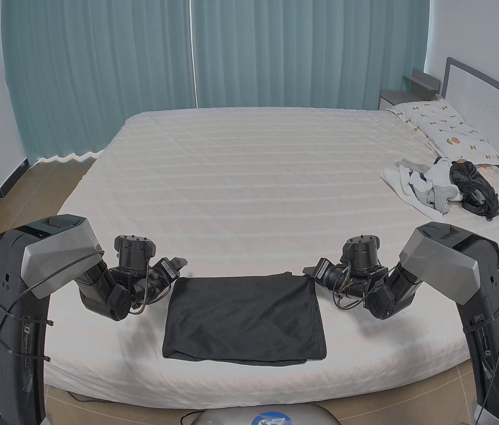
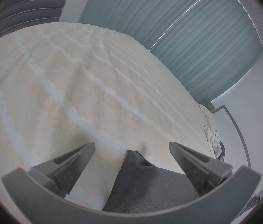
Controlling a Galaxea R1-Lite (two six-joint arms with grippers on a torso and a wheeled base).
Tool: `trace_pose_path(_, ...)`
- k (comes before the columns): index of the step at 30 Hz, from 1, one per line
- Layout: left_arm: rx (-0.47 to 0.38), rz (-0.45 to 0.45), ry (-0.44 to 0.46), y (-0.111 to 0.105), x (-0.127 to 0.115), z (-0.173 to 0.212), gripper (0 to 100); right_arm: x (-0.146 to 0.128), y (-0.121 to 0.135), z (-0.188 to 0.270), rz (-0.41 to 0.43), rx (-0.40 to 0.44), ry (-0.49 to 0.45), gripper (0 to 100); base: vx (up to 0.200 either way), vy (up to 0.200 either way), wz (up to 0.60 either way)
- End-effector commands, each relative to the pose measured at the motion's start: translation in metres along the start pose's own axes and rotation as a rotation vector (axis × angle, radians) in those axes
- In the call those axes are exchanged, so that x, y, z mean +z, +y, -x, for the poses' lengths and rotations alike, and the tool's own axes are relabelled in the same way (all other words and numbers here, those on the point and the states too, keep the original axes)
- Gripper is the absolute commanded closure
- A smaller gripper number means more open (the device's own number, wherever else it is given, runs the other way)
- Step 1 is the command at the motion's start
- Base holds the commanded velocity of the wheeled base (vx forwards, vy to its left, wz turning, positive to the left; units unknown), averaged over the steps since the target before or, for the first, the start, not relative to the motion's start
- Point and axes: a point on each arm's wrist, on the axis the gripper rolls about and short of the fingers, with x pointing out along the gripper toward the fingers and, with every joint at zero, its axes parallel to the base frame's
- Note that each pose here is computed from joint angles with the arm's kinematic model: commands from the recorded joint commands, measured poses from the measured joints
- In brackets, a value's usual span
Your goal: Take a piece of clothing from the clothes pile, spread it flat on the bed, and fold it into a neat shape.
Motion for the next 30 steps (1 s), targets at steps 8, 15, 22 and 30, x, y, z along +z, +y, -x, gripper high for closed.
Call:
trace_pose_path(8, -0.078, 0.12, -0.071, -0.004, 0.019, 0.048, 0, 0.037, -0.004, 0.038, -0.062, -0.036, -0.122, 0, 0.0, 0.0, 0.0)
trace_pose_path(15, -0.215, 0.087, -0.211, -0.018, 0.048, 0.098, 0, 0.056, 0.007, 0.129, -0.065, -0.022, -0.226, 0, 0.0, 0.0, 0.0)
trace_pose_path(22, -0.21, 0.015, -0.292, -0.03, 0.076, 0.187, 0, 0.067, 0.025, 0.232, -0.005, 0.031, -0.343, 0, 0.0, 0.0, 0.0)
trace_pose_path(30, -0.268, -0.02, -0.364, -0.041, 0.072, 0.291, 0, 0.047, 0.05, 0.32, 0.153, 0.089, -0.435, 0, 0.0, 0.0, 0.0)
